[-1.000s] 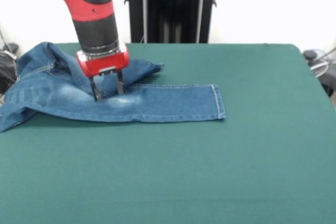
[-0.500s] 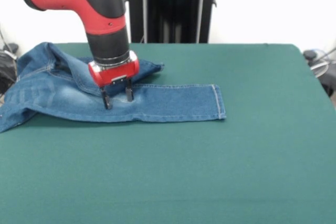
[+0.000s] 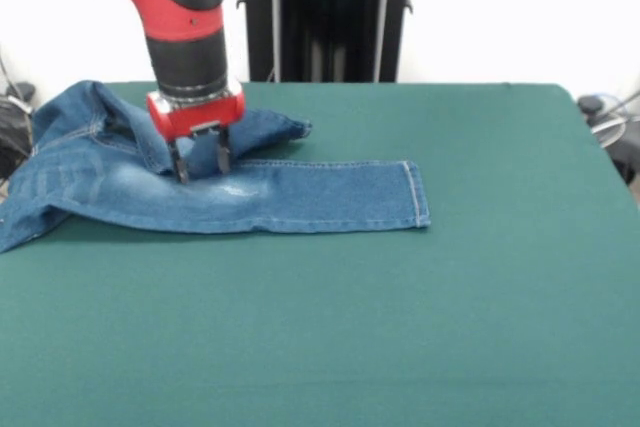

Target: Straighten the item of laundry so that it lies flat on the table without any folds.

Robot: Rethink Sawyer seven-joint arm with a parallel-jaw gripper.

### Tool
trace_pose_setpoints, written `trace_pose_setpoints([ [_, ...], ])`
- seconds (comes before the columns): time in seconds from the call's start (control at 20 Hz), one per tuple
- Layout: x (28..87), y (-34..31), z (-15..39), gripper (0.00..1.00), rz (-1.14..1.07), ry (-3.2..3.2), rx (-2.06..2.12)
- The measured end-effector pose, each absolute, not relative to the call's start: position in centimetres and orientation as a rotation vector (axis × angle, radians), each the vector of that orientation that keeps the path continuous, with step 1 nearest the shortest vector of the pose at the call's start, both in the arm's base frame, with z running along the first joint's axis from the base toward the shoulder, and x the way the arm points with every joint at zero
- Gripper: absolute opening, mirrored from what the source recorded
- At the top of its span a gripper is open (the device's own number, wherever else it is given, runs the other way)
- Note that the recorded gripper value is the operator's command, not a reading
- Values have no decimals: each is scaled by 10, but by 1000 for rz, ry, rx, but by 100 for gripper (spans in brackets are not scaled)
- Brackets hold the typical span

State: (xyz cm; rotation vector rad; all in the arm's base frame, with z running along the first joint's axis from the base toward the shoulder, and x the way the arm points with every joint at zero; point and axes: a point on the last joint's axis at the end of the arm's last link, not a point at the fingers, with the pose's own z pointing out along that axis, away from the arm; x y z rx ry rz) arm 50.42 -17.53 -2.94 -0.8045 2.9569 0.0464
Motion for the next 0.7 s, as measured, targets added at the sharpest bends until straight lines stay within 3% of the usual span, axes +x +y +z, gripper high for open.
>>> trace_pose_setpoints([
  [0.7,459,-199,-2,100,-31,3026,-807],
])
